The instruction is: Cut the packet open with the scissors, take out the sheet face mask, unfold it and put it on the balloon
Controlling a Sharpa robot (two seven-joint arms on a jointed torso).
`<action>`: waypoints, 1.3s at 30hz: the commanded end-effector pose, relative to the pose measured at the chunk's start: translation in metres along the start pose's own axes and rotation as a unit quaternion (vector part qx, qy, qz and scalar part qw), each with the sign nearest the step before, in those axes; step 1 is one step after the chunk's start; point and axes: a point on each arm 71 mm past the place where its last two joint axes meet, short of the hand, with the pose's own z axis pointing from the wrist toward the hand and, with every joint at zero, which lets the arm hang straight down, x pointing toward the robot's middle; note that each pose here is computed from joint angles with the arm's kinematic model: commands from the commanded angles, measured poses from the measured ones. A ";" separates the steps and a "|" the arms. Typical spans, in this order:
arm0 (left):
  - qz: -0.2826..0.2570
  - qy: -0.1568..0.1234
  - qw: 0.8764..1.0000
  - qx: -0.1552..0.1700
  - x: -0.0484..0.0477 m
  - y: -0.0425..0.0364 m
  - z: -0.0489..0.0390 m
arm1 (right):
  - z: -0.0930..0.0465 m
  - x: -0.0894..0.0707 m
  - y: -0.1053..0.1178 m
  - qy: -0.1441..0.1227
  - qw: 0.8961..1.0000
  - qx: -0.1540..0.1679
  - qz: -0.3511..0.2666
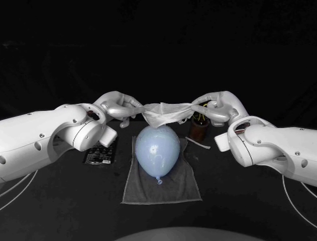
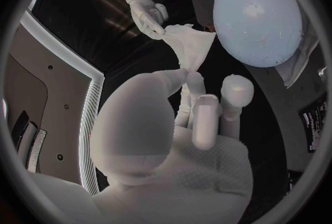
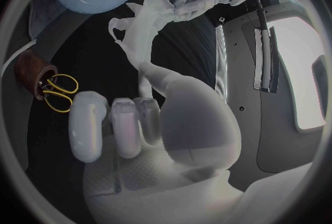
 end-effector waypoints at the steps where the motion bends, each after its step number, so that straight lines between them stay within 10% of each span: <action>1: -0.008 0.000 1.000 0.004 -0.0013 -0.0033 -0.0007 | 0.001 -0.004 0.000 -0.011 1.000 -0.004 0.007; 39: -0.038 -0.054 0.997 0.041 -0.0344 -0.0531 0.0085 | -0.002 -0.001 -0.003 -0.021 0.999 0.030 0.021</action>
